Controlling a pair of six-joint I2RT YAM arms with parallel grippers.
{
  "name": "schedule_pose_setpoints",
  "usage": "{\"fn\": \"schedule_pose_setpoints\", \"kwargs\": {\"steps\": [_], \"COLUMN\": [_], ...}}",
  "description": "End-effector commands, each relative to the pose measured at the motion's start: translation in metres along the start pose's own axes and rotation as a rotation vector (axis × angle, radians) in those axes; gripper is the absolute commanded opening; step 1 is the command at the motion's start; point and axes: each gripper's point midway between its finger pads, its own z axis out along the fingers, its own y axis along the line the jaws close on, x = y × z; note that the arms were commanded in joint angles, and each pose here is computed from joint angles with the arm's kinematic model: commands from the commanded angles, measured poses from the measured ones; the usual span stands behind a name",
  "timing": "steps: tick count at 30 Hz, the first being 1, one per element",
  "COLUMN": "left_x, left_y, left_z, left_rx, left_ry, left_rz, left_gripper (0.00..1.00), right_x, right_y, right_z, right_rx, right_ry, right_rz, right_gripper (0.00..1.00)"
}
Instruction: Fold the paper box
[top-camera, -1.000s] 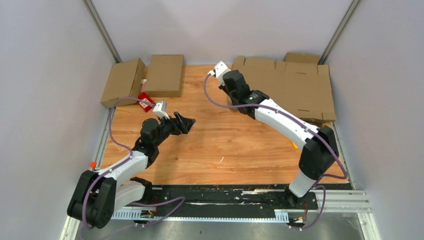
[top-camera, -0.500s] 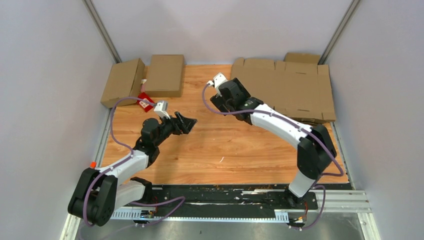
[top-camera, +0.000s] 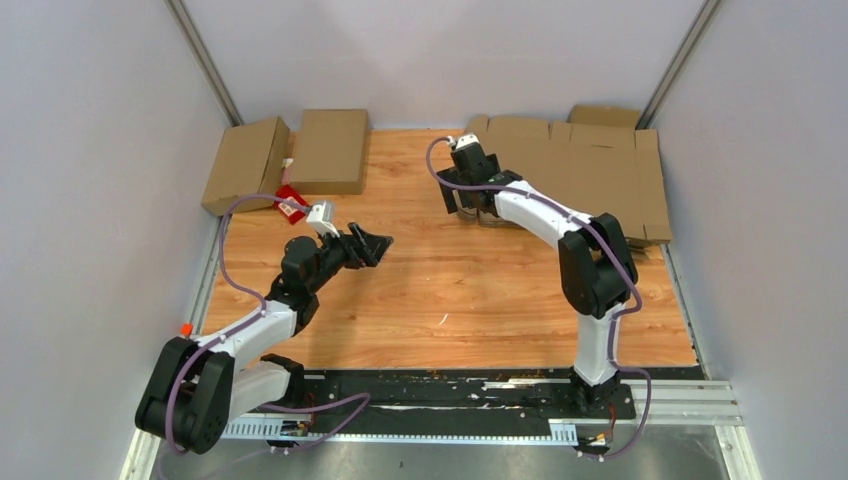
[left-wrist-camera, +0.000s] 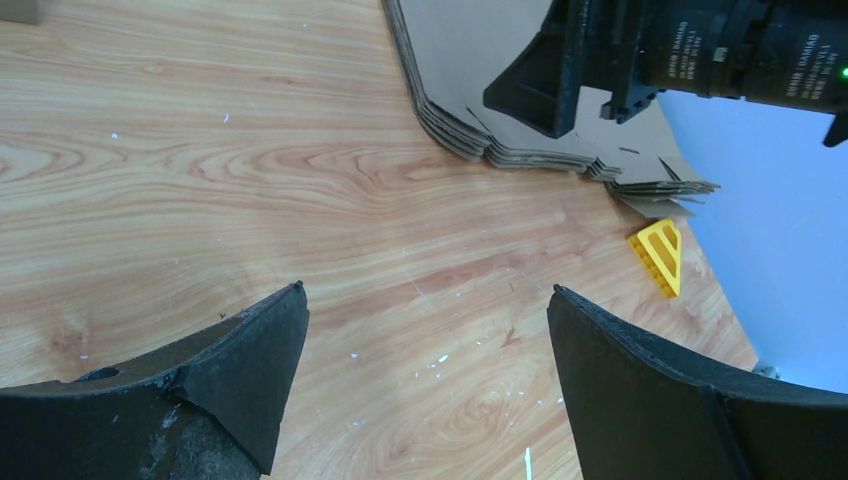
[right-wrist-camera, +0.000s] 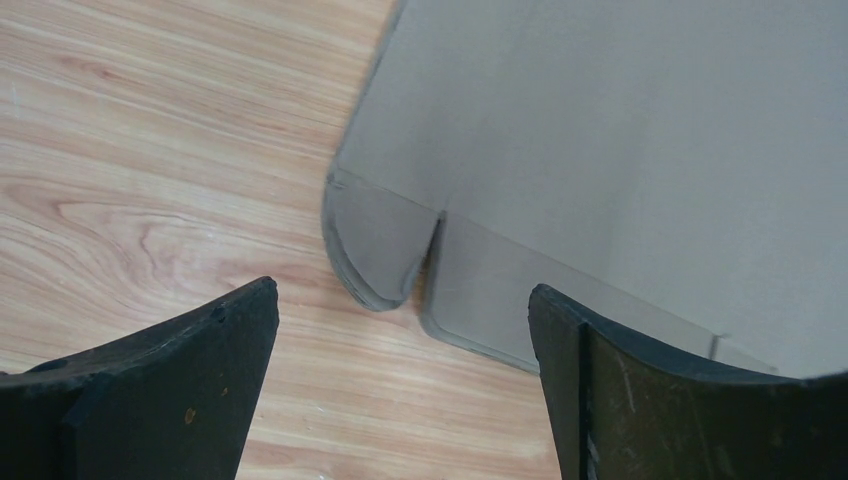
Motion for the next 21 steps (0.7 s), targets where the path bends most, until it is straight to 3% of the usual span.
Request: {"fn": "schedule_pose_setpoints", "kwargs": {"steps": [1,7,13,16,21], "left_x": [-0.017,-0.017,-0.015,-0.014,-0.014], "left_y": [-0.011,-0.011,-0.01,-0.009,-0.009], "left_z": [0.002,0.002,0.003,0.004,0.004], "left_rx": [0.032,0.034,0.031,0.03,0.03], "left_ry": [-0.047,-0.048,-0.043,-0.038,-0.04], "left_rz": [0.032,0.033,0.031,0.031,0.033], "left_gripper": [0.97,0.97,0.97,0.97,0.97], "right_x": [-0.022,-0.014,-0.004,0.0,0.003], "right_y": [0.015,0.009,-0.001,-0.004,-0.009], "right_z": [0.015,0.042,0.061,0.065,0.064], "right_rx": [-0.075,-0.049,-0.043,-0.059,-0.089], "right_ry": [-0.051,-0.013,0.023,0.035,0.053], "right_rz": [0.135,0.191,0.261,0.278,0.293], "right_gripper": [0.95,0.94,0.83,0.73,0.71]}}
